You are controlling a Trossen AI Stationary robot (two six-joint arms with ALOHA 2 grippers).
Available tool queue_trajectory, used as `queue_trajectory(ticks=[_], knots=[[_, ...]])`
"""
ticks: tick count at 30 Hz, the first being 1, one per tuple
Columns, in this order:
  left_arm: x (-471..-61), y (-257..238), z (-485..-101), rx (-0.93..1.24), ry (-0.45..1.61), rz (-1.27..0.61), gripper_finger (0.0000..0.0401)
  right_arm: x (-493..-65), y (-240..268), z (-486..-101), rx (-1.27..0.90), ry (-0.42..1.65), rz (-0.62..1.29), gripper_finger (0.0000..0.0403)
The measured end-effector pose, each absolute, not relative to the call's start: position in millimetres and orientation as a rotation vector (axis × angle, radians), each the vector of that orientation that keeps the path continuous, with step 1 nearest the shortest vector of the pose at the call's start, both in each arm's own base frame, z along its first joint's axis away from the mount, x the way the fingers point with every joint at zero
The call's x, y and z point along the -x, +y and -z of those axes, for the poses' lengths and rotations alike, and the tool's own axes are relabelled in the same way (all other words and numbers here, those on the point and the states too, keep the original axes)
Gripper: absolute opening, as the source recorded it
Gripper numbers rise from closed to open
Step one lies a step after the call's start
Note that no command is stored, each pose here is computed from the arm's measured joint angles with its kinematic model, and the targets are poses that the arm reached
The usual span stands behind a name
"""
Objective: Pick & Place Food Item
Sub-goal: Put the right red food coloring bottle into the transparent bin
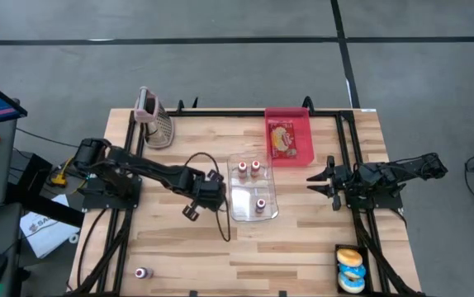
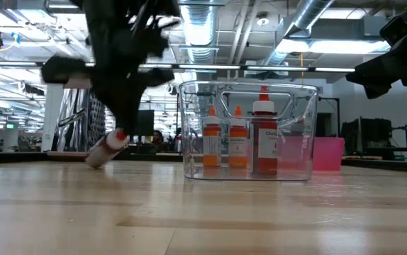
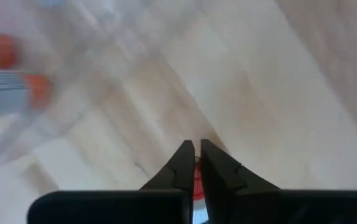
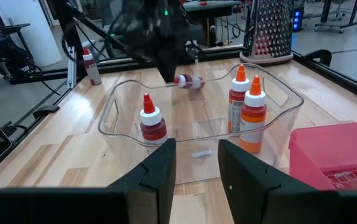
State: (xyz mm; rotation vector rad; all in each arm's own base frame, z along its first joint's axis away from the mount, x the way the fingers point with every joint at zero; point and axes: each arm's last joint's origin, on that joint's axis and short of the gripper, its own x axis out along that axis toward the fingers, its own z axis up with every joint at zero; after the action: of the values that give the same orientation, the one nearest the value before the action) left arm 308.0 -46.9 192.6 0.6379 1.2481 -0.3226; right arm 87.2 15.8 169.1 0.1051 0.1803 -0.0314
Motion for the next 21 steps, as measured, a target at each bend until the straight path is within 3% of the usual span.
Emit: queue_trajectory(ticks=[13, 21], knots=[[-276, -16, -287, -0.209, 0.919, -0.029, 0.0002, -87, 16, -169, -0.105, 0.180, 0.031, 0.0113], [-277, -41, -265, -0.317, 0.990, 0.272, 0.0023, -87, 16, -169, -0.105, 0.180, 0.031, 0.0113]])
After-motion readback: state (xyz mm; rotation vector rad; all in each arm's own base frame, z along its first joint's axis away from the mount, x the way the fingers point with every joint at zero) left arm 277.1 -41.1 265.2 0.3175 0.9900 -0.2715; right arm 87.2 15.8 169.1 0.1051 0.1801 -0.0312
